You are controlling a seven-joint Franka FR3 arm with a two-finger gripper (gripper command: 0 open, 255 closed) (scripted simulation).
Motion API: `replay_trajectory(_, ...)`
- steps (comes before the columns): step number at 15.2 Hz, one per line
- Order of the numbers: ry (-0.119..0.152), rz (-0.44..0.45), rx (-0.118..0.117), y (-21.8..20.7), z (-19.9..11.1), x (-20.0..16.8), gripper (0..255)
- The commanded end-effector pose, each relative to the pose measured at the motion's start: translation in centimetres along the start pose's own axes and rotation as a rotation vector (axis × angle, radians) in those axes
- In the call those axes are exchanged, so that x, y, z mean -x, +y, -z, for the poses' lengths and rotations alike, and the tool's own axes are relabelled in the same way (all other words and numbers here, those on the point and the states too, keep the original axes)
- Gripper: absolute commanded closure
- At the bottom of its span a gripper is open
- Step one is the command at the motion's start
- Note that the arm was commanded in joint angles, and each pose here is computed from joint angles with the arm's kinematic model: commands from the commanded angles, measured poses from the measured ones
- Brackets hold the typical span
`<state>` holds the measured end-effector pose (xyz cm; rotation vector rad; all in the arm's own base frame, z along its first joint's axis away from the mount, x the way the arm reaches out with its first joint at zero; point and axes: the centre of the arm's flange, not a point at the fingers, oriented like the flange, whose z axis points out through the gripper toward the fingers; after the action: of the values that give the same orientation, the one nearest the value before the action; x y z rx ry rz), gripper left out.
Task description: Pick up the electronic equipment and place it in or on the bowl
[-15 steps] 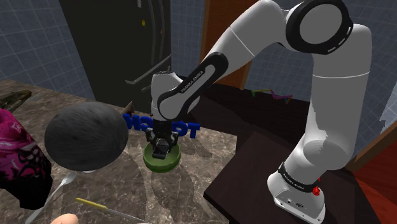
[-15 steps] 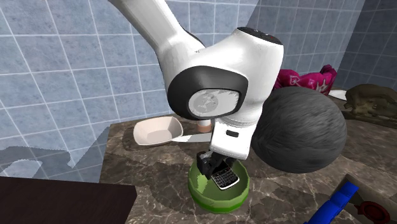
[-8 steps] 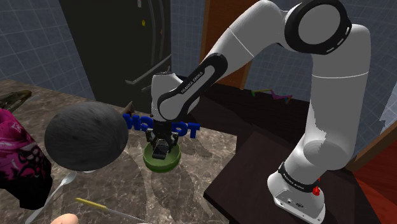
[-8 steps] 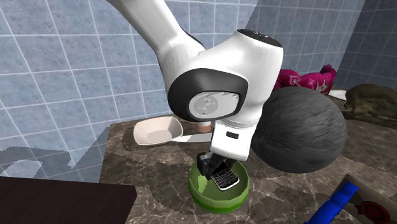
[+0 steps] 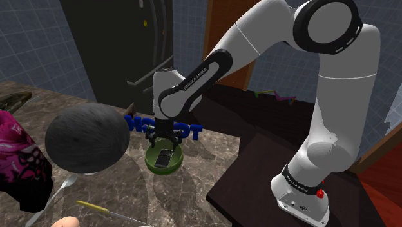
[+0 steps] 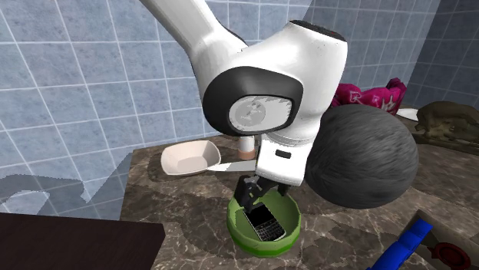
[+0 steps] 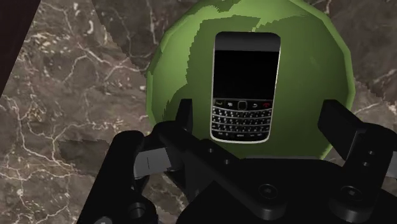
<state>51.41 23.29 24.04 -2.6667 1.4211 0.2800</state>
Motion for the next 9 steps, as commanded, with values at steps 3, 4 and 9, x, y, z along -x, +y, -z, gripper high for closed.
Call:
replay_trajectory(3,0.0,0.0,0.001,0.1,3.4,-0.1,0)
replay_trajectory(4,0.0,0.0,0.001,0.1,3.4,-0.1,0)
replay_trajectory(9,0.0,0.0,0.001,0.1,3.4,-0.1,0)
